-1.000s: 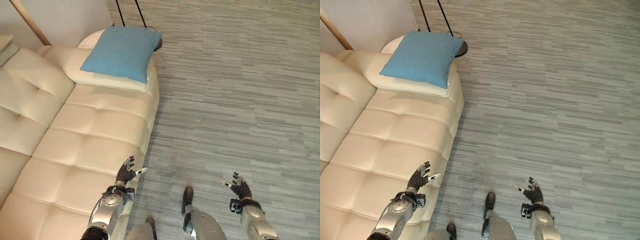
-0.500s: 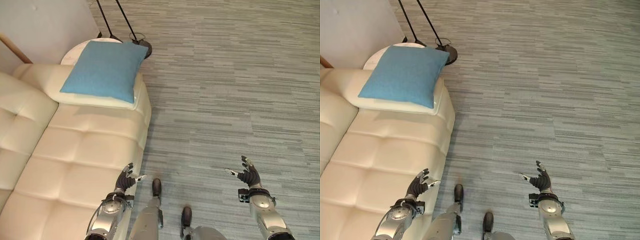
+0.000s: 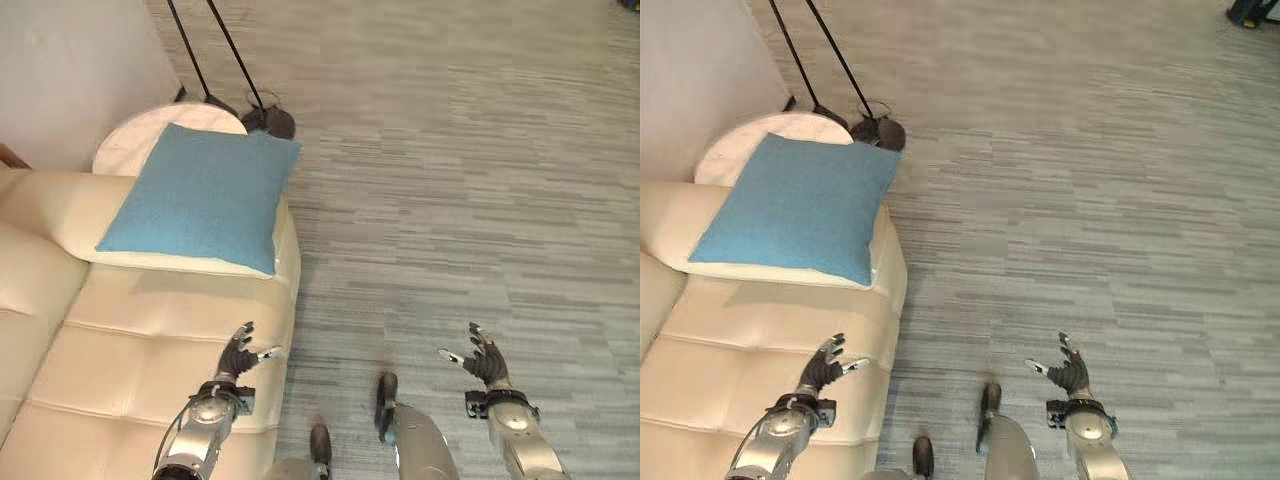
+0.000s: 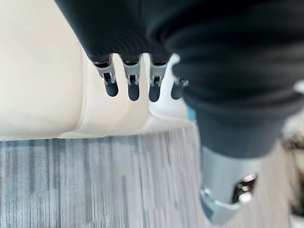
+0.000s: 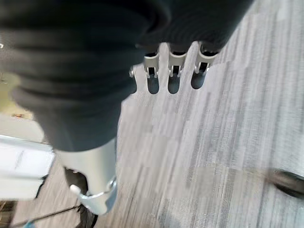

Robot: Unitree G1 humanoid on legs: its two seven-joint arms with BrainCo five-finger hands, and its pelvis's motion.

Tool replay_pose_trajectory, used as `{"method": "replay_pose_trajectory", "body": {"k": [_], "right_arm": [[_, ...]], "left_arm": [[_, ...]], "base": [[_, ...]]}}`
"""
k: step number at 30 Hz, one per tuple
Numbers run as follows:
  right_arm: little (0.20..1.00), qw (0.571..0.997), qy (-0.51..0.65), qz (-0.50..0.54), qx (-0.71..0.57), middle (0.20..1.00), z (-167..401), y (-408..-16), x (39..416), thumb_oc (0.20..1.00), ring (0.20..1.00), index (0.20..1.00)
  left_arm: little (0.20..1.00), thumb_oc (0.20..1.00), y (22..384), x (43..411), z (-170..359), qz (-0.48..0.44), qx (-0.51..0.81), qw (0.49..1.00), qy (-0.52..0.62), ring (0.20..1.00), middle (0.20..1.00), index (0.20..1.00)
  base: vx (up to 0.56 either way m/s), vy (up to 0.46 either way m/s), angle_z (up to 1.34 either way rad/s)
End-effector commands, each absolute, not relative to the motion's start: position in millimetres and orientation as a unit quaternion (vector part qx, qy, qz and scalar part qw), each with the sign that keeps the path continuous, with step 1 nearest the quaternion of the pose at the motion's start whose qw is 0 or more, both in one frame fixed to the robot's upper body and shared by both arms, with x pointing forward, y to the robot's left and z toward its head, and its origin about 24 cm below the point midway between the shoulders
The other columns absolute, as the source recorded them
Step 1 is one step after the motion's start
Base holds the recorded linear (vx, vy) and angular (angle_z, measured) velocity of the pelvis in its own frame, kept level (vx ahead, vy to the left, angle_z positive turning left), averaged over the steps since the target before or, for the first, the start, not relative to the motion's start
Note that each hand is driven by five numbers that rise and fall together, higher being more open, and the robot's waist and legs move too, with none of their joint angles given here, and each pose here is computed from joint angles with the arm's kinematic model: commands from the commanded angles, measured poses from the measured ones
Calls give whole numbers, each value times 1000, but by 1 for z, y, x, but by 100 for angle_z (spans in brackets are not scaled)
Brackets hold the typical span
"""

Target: Pick up all the scattered cushions and arrange them neatly on the sofa.

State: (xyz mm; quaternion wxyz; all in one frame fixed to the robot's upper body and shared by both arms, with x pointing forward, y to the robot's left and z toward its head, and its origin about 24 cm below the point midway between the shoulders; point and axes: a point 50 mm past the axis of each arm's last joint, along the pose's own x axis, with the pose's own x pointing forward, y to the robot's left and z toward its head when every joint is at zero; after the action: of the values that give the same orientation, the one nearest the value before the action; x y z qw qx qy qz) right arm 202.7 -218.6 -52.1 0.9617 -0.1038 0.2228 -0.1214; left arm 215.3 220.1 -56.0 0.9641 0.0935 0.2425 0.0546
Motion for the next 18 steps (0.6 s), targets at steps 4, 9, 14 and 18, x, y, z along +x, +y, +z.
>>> {"method": "replay_pose_trajectory", "body": {"k": [4, 9, 14, 18], "right_arm": [[1000, 970, 156, -110, -151, 1000, -22, -237, 221, 1000, 1000, 1000], [1000, 968, 150, -105, -169, 1000, -18, -241, 222, 1000, 1000, 1000], [1000, 963, 163, -107, -188, 1000, -22, -243, 220, 1000, 1000, 1000], [1000, 963, 165, -98, -188, 1000, -24, -238, 219, 1000, 1000, 1000]], "left_arm": [[1000, 1000, 207, 221, -54, 34, 68, 972, 222, 1000, 1000, 1000], [1000, 1000, 208, 217, -62, 35, 70, 967, 243, 1000, 1000, 1000], [1000, 1000, 214, 212, -63, 51, 74, 965, 246, 1000, 1000, 1000], [1000, 1000, 219, 207, -62, 63, 67, 965, 244, 1000, 1000, 1000]], "base": [[253, -184, 13], [279, -61, 9], [428, 95, 0], [285, 129, -11]]}}
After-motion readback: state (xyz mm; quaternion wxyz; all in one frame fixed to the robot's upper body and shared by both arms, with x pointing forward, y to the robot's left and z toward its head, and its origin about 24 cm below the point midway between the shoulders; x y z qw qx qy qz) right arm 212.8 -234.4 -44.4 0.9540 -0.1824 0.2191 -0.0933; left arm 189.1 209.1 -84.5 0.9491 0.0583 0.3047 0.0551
